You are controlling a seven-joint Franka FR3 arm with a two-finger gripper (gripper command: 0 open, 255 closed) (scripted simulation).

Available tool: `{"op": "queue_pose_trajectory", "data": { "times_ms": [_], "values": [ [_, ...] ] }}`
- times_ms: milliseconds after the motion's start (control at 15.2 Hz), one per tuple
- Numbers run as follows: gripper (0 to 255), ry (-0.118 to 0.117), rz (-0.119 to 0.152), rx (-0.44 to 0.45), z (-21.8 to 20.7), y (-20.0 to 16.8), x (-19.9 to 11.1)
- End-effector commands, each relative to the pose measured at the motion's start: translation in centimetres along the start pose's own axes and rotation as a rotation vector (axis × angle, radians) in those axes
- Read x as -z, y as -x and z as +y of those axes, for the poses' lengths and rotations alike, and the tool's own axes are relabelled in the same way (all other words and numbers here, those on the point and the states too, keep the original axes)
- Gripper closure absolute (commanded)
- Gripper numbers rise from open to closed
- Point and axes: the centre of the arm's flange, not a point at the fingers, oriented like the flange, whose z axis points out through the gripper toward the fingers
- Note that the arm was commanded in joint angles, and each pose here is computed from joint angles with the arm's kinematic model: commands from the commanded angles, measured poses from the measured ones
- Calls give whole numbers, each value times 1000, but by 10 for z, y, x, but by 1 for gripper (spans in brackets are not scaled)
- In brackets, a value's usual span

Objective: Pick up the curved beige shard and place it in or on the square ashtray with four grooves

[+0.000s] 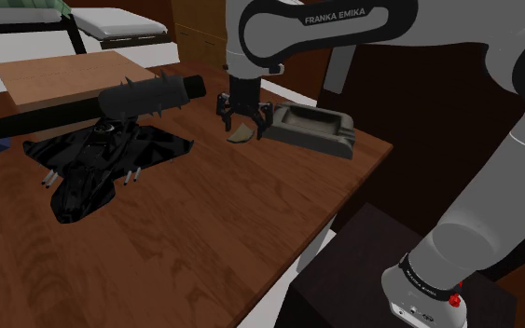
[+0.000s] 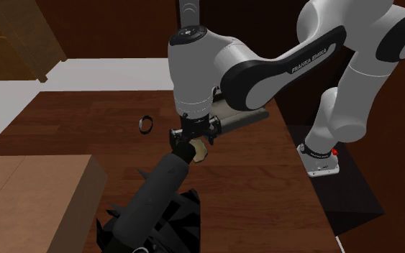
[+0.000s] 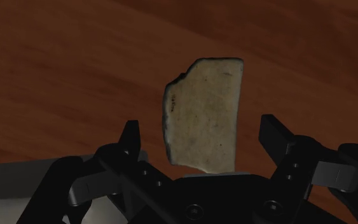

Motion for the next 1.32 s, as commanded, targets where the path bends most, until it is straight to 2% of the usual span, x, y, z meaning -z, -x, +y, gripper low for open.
{"op": "queue_pose_trajectory", "data": {
  "times_ms": [0, 132, 198, 792, 1254],
  "values": [
    [0, 0, 0, 0, 0, 0, 0],
    [0, 0, 0, 0, 0, 0, 0],
    [255, 0, 0, 0, 0, 0, 0],
    [255, 0, 0, 0, 0, 0, 0],
    [255, 0, 0, 0, 1, 1, 37]
  ]
}}
